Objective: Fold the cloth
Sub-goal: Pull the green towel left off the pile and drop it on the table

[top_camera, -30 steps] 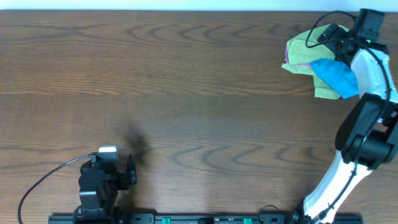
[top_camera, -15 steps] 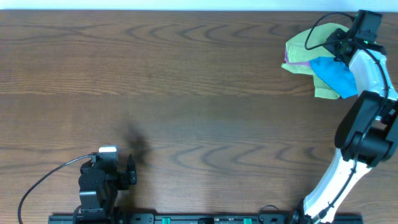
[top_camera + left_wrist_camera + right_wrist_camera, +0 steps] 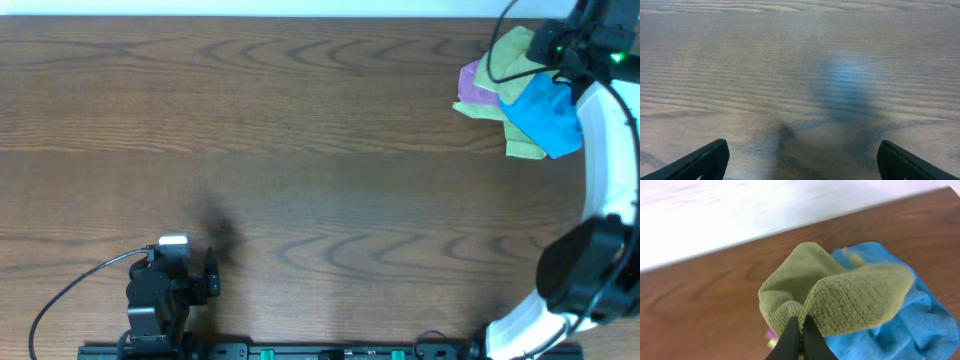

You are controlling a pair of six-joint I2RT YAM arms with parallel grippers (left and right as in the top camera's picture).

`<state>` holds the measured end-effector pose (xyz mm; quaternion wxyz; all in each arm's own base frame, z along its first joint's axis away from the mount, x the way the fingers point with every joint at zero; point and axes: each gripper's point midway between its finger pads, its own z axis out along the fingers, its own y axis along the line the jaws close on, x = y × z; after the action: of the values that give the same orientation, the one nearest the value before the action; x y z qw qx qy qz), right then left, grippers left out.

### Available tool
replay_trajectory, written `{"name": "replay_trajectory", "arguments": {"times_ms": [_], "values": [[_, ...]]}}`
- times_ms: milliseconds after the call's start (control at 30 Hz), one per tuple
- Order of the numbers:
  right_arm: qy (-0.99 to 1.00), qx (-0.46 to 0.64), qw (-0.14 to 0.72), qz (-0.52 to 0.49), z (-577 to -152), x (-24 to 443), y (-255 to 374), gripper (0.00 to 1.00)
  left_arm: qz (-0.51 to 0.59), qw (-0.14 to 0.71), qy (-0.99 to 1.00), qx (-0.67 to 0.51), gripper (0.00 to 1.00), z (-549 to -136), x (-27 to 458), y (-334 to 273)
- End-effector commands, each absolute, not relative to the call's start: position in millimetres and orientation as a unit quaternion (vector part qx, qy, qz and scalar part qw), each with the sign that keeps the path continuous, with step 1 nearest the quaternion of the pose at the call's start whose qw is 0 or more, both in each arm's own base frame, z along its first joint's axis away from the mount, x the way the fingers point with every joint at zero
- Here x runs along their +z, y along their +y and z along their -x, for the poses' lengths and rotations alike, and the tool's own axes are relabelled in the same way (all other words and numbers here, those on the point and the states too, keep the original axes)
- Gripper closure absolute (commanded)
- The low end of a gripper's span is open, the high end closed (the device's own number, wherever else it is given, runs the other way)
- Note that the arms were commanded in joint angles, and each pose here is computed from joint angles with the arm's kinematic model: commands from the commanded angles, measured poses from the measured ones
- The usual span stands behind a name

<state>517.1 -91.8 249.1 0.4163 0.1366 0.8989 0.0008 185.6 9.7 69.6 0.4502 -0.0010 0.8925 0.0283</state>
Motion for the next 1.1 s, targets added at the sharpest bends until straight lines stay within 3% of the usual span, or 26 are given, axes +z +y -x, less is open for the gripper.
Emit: {"name": "replay_trajectory", "arguments": {"times_ms": [0,400,767,933,1067], "values": [[0.901,0.004,0.427,-0.08,-505.9,276.6,-56.7,0.99,0.003,0.44,0.897,0.03,0.05,-183.1,61.8,10.6],[0.914,0.086,0.38,0.11,-437.3,295.6,121.8,0.99,0.003,0.44,0.897,0.03,0.05,-183.1,61.8,10.6],[0.875,0.202,0.312,0.309,-334.0,289.0,290.0,0.98,0.003,0.44,0.897,0.03,0.05,-183.1,61.8,10.6],[0.859,0.221,0.3,0.35,-304.9,287.3,324.2,0.98,0.003,0.44,0.897,0.03,0.05,-183.1,61.8,10.6],[0.865,0.216,0.29,0.348,-311.1,274.9,326.0,0.98,0.003,0.44,0.897,0.03,0.04,-183.1,61.8,10.6]]}}
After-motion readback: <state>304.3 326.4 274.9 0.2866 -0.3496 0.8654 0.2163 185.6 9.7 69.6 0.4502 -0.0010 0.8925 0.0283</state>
